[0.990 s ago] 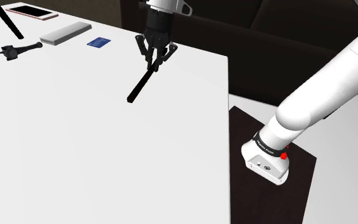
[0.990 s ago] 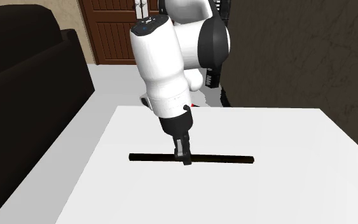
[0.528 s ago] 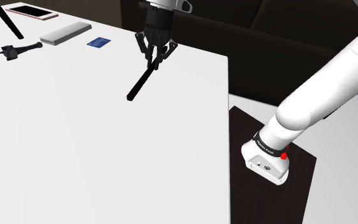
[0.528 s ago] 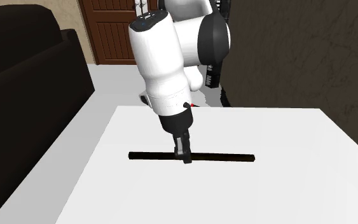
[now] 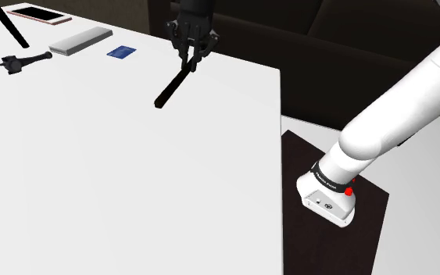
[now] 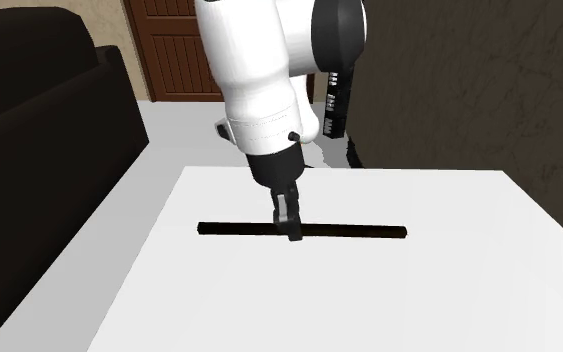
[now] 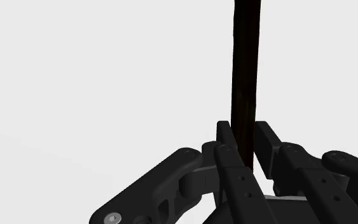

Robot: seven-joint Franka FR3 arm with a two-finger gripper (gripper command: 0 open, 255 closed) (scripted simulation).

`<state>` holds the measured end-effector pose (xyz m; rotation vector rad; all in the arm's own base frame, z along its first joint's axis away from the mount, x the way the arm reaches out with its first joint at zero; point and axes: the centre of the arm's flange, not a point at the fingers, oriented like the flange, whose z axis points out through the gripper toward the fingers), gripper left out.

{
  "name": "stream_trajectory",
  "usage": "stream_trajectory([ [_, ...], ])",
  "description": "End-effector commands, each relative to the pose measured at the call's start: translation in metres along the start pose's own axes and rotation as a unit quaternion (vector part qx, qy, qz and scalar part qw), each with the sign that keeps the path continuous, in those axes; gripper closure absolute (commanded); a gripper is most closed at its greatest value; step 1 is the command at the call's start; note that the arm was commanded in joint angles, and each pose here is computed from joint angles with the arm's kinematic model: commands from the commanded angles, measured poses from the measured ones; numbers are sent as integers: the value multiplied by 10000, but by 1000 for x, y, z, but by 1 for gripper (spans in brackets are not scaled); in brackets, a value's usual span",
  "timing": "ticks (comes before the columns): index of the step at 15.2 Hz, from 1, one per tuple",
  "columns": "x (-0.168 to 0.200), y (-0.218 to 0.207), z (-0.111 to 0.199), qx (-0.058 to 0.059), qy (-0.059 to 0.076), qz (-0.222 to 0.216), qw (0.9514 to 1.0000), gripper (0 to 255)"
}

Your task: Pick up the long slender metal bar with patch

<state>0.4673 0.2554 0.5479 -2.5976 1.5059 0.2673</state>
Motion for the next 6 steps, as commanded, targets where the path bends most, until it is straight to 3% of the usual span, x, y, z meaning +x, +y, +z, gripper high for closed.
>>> stream_trajectory([
  [1, -3, 0, -11, -1, 0, 1, 10000, 255],
  [6, -6, -1, -27, -1, 0, 1, 10000, 255],
])
